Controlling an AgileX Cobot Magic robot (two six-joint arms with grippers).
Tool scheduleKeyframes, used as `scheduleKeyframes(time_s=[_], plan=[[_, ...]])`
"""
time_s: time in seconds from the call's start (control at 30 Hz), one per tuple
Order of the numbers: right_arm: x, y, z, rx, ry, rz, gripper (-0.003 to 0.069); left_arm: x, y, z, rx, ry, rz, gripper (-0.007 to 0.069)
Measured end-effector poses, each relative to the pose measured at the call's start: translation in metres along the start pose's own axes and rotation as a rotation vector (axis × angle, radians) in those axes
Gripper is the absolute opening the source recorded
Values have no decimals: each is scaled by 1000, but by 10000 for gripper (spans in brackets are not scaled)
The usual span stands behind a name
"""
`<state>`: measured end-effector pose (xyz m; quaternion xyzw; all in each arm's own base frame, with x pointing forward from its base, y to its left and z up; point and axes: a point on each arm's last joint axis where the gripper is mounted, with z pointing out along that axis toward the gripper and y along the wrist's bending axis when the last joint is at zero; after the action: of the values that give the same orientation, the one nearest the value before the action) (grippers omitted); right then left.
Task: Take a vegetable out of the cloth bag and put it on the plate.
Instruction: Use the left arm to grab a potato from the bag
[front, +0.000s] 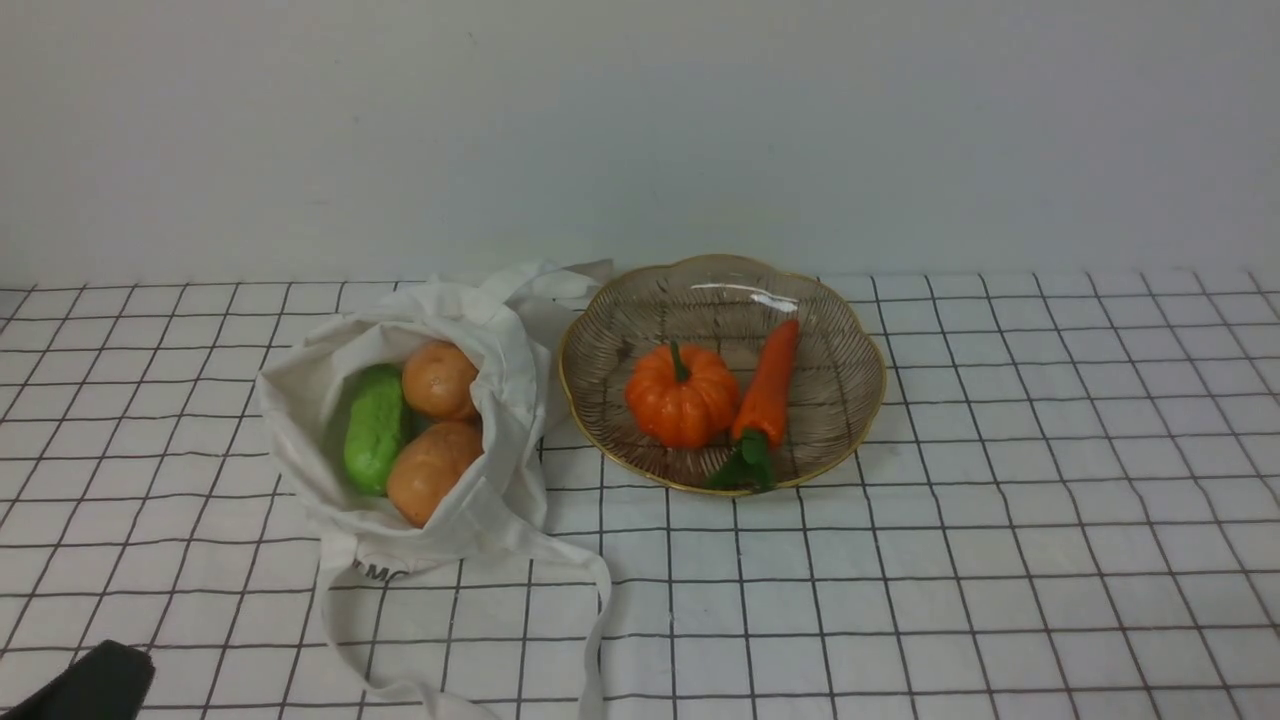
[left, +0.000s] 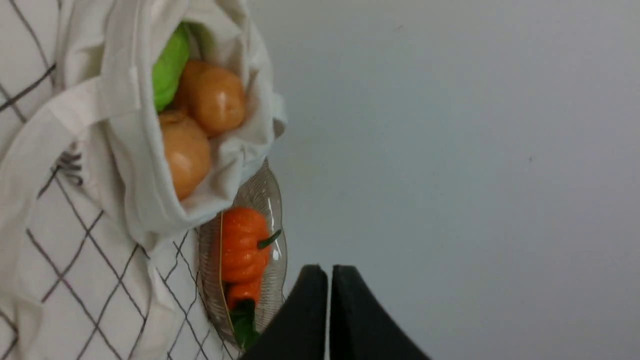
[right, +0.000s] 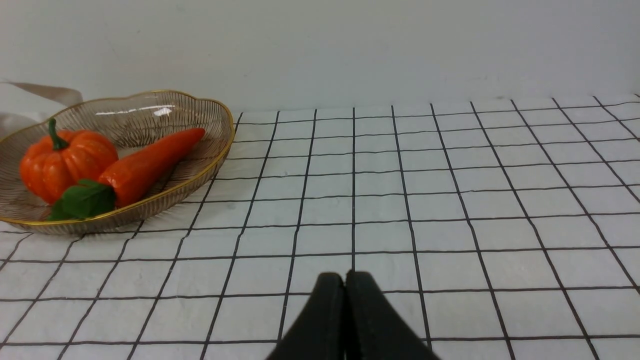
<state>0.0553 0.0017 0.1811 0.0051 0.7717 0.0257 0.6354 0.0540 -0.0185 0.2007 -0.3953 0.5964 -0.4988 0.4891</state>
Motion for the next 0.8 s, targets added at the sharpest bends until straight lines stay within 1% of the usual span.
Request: scheduleKeyframes(time_s=[0.07, 0.13, 0.17, 0.2, 0.23, 0.27, 0.33, 0.37, 0.4, 0.43, 0.47, 0.53, 0.57, 0.67, 0.8], plan=[[0, 0, 0, 0, 0, 0, -15, -2, -20, -4, 54, 2, 116, -8], [0, 0, 0, 0, 0, 0, -15, -3, -46, -7, 102, 15, 245, -8], [0, 0, 0, 0, 0, 0, -15, -4, -58, -7, 110, 30, 310, -8], [0, 0, 0, 0, 0, 0, -15, -4, -75, -4, 99, 77, 391, -8], [0, 0, 0, 0, 0, 0, -15, -4, -78, -3, 95, 86, 404, -8], [0, 0, 0, 0, 0, 0, -15, -4, -93, 12, 23, 196, 526, -8], [0, 0, 0, 0, 0, 0, -15, -4, -104, 29, -61, 329, 630, -8], [0, 0, 0, 0, 0, 0, -15, -5, -105, 31, -73, 346, 641, -8], [0, 0, 0, 0, 0, 0, -15, -7, -106, 55, -196, 495, 709, -8], [0, 0, 0, 0, 0, 0, -15, -9, -108, 63, -238, 552, 745, -8], [0, 0, 0, 0, 0, 0, -15, -14, -107, 84, -337, 662, 791, -8], [0, 0, 0, 0, 0, 0, -15, -22, -102, 115, -452, 770, 826, -8], [0, 0, 0, 0, 0, 0, -15, -24, -101, 121, -470, 786, 832, -7], [0, 0, 0, 0, 0, 0, -15, -37, -98, 168, -552, 834, 863, 1], [0, 0, 0, 0, 0, 0, -15, -42, -84, 220, -630, 911, 839, 55]])
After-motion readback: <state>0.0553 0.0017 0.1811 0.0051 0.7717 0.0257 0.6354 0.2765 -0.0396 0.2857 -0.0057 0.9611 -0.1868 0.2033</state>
